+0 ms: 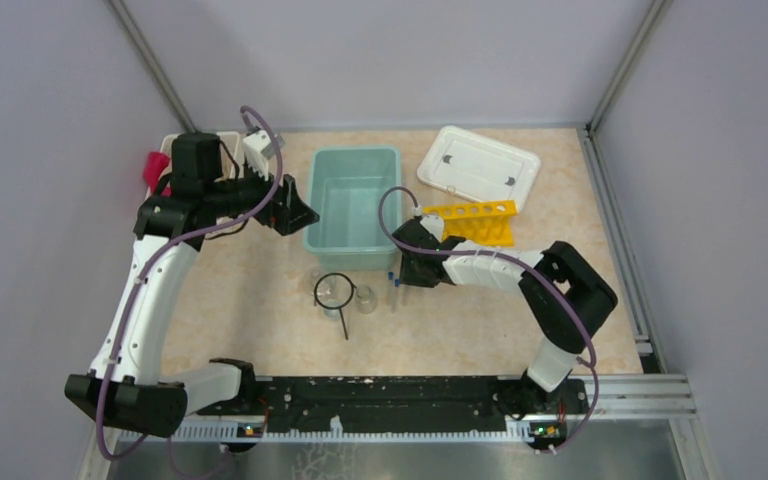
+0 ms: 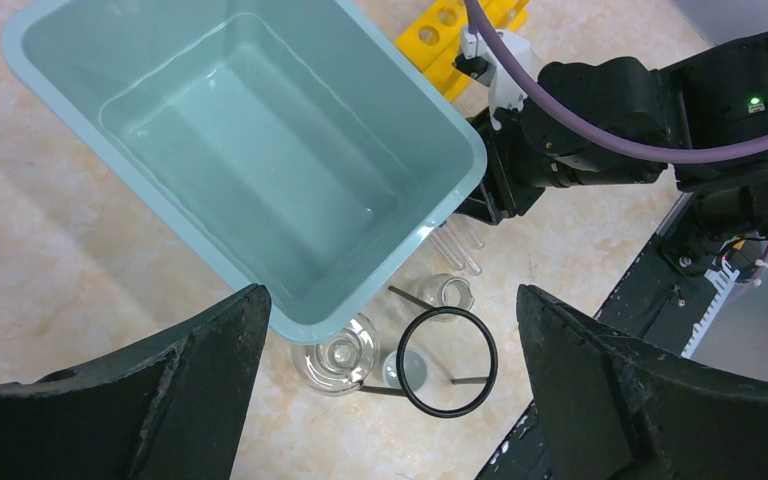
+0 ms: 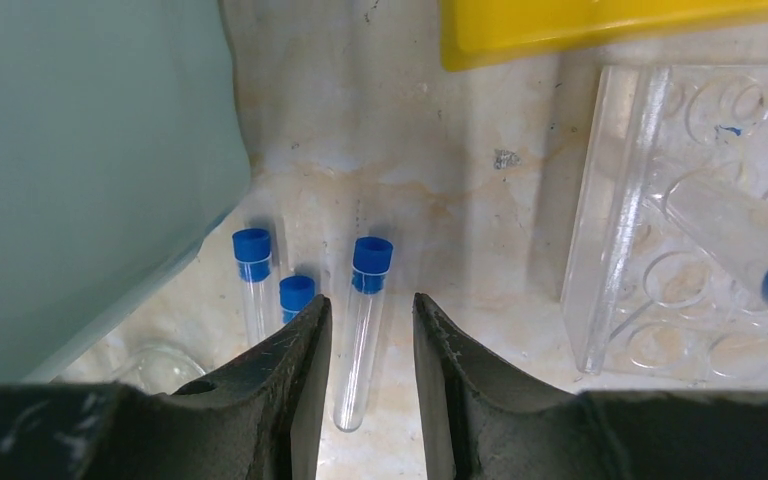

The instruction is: Organize the chemistry lab equipment

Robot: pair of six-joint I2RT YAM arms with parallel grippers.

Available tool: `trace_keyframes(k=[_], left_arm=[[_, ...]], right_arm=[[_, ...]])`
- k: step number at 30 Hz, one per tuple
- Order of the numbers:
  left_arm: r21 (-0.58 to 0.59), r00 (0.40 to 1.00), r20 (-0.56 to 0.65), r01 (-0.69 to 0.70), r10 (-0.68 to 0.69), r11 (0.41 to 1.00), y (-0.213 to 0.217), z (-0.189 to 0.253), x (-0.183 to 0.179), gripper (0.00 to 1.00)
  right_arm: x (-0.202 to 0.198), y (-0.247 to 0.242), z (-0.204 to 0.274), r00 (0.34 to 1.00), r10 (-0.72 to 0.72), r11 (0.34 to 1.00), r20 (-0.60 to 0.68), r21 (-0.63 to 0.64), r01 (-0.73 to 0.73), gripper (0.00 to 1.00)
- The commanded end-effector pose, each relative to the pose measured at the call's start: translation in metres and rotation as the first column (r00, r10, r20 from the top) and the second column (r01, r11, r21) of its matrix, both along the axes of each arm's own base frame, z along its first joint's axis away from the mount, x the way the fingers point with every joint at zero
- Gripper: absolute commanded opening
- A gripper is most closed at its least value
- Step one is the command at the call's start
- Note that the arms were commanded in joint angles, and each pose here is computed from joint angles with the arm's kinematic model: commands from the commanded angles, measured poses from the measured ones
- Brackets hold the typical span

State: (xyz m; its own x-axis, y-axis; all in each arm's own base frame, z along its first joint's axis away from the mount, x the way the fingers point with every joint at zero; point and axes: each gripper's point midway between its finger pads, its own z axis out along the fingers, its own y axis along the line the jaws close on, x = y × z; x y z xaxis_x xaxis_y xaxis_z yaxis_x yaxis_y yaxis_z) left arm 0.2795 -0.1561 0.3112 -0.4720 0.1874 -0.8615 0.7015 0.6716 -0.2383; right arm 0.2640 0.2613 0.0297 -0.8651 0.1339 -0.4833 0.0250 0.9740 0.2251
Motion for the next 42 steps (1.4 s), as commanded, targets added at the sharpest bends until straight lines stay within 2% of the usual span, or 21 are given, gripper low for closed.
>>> trace_keyframes(k=[1, 11, 23, 30, 38, 42], left_arm=[[-0.003, 0.999, 0.049, 0.003, -0.003, 1.000, 0.002, 0.015, -0.001, 0.99], [-0.003, 0.998, 0.060, 0.007, -0.007, 1.000, 0.002, 0.020, -0.003, 0.99], [-0.017, 0.997, 0.071, 0.018, -0.016, 1.000, -0.001, 0.027, -0.003, 0.99], [-0.016, 0.997, 0.072, 0.019, -0.018, 1.000, 0.000, 0.028, -0.005, 0.99], [-0.019, 0.997, 0.075, 0.024, -0.023, 1.000, -0.001, 0.030, -0.006, 0.99], [-0.013, 0.997, 0.078, 0.025, -0.024, 1.000, 0.000, 0.030, -0.006, 0.99]], right_arm=[[0.010, 0.009, 0.002, 0.999, -0.029, 0.999, 0.044, 0.015, 0.029, 0.34], [0.002, -0.016, -0.020, 0.995, -0.083, 0.994, 0.046, -0.064, 0.086, 0.30], [-0.006, -0.040, -0.007, 0.989, -0.095, 0.977, 0.113, -0.178, 0.115, 0.28], [-0.016, -0.030, -0.018, 0.995, -0.066, 0.987, 0.081, -0.144, 0.077, 0.25], [-0.014, -0.017, -0.008, 0.995, -0.043, 0.993, 0.091, -0.105, 0.053, 0.10], [-0.011, -0.015, 0.013, 0.992, -0.045, 0.995, 0.116, -0.080, 0.055, 0.01]])
